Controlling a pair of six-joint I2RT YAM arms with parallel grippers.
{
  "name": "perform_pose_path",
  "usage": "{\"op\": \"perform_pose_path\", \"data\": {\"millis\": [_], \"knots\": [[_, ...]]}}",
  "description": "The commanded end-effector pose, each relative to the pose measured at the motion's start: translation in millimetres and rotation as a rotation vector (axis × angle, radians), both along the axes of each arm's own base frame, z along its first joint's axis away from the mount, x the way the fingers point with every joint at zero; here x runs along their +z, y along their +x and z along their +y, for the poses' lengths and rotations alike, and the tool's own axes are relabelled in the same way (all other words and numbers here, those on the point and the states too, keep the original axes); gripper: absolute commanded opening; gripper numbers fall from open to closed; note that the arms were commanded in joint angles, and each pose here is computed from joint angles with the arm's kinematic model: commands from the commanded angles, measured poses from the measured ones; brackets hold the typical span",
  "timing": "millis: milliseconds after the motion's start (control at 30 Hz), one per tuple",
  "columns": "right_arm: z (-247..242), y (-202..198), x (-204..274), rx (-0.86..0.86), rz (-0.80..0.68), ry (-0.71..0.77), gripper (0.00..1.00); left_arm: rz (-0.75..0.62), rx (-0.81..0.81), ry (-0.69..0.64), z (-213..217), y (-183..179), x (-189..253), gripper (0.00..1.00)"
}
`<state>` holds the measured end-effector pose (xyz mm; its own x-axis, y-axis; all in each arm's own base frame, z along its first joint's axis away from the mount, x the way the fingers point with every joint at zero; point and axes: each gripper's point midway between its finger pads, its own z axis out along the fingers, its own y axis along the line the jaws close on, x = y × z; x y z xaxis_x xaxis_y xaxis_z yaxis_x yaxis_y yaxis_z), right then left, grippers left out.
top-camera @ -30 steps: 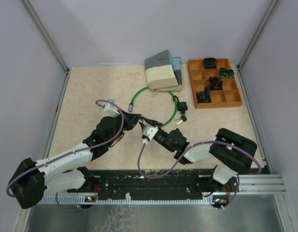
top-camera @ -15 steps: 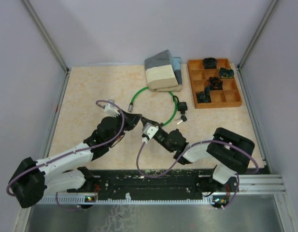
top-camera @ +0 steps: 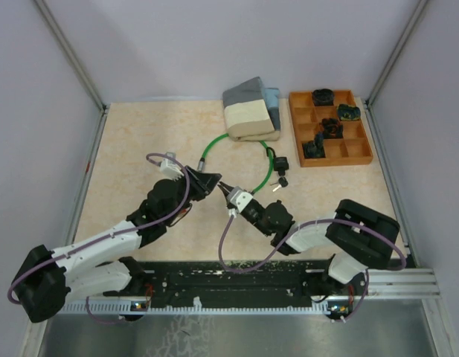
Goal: Unlock with the key
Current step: Pick up the key from the center of the board.
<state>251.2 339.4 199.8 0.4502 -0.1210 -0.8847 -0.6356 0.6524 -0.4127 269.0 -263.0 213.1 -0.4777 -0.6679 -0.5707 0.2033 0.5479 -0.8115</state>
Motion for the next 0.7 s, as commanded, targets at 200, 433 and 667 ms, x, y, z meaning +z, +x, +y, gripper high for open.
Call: {"op": "perform_pose_path", "data": {"millis": [200,433,667], "knots": [[-10.2,-24.5,51.9,0.217,0.087,0.265,0.0,-0.242,-0.031,-0.003,18.0,-12.5,53.2,0.53],[-18.0,-42.6,81.7,0.387,0.161,0.39,0.0,-0.461,-0.163,0.019,17.6,-36.0,90.1,0.64],[-21.1,-63.1,104.9,0.513,0.19,0.475,0.0,-0.573,-0.343,-0.061,0.1,-61.8,104.6,0.63]]}}
